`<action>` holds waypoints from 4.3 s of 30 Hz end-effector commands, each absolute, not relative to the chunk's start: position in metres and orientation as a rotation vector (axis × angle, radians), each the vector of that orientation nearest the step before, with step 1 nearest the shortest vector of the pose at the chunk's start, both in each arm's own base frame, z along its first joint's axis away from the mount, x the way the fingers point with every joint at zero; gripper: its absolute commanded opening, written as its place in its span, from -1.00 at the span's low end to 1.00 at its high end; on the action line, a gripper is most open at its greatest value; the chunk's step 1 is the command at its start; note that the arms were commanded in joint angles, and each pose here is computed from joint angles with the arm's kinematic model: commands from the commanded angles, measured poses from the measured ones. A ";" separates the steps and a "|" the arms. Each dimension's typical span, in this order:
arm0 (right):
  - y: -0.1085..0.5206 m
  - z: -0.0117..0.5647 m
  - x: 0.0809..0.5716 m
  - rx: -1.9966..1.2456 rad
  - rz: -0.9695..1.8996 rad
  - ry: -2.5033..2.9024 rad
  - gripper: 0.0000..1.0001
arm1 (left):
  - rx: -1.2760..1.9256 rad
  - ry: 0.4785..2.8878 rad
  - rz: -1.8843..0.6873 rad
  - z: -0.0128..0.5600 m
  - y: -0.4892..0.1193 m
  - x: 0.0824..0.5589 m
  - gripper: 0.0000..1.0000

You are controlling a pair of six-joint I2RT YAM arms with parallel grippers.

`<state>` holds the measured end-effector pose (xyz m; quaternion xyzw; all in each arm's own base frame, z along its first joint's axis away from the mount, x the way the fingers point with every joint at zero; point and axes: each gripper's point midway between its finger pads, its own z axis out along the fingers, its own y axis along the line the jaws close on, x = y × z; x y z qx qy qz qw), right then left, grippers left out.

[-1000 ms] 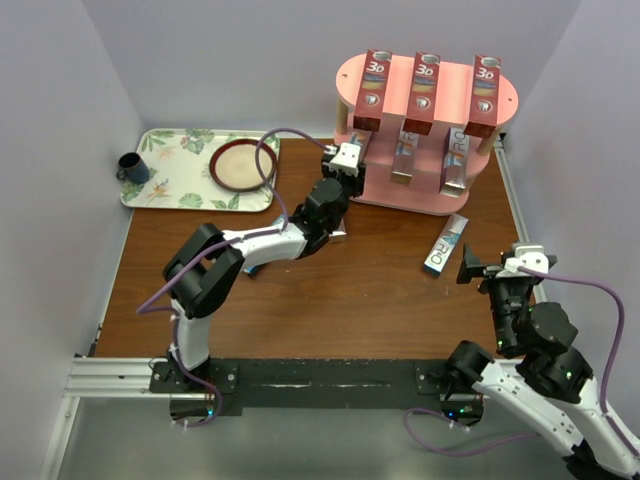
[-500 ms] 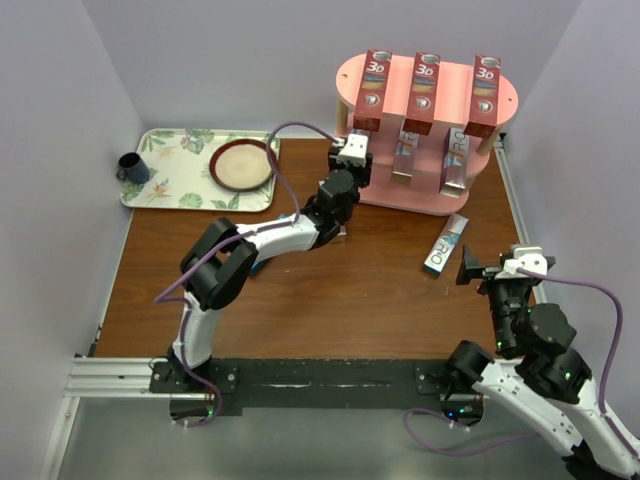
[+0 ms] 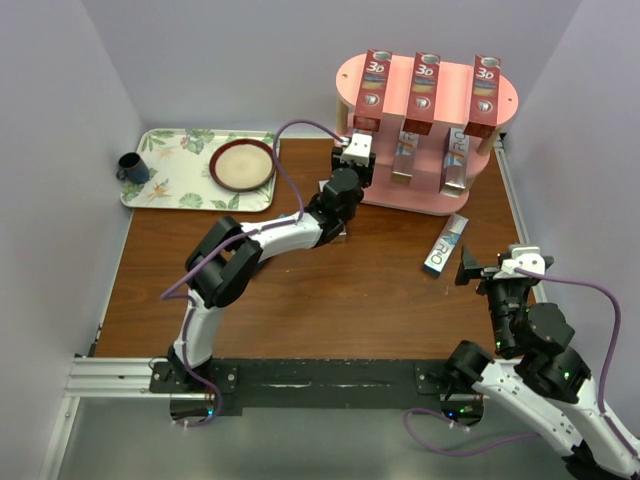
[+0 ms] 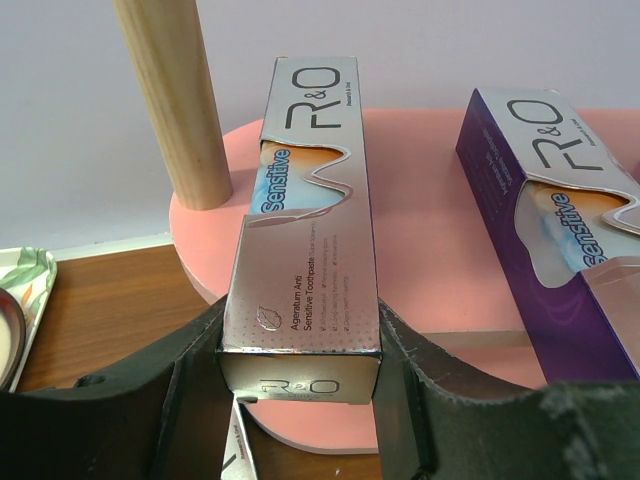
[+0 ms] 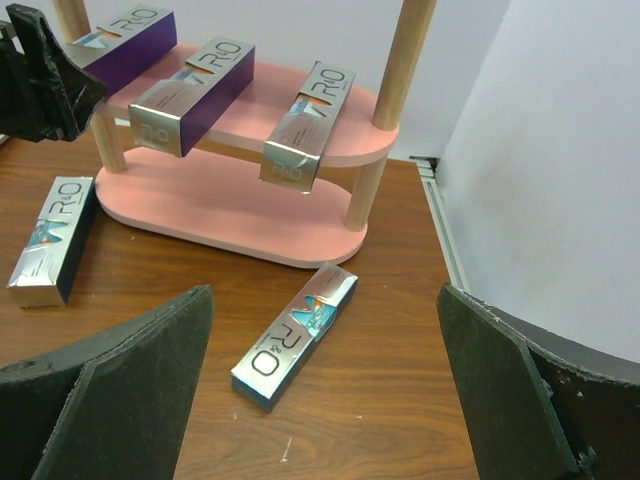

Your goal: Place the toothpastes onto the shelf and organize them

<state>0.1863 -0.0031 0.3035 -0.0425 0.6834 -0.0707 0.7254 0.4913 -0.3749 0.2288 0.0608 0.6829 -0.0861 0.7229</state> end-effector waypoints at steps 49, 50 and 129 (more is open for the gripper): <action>0.035 0.306 0.196 0.059 0.098 1.627 0.97 | 0.201 1.697 -0.229 0.222 -0.238 0.324 1.00; 0.039 0.306 0.198 0.080 0.119 1.645 0.97 | 0.206 1.719 -0.231 0.215 -0.234 0.320 1.00; 0.027 0.036 0.300 0.764 -0.289 2.037 0.44 | 0.357 1.728 -0.045 0.232 -0.131 0.297 0.99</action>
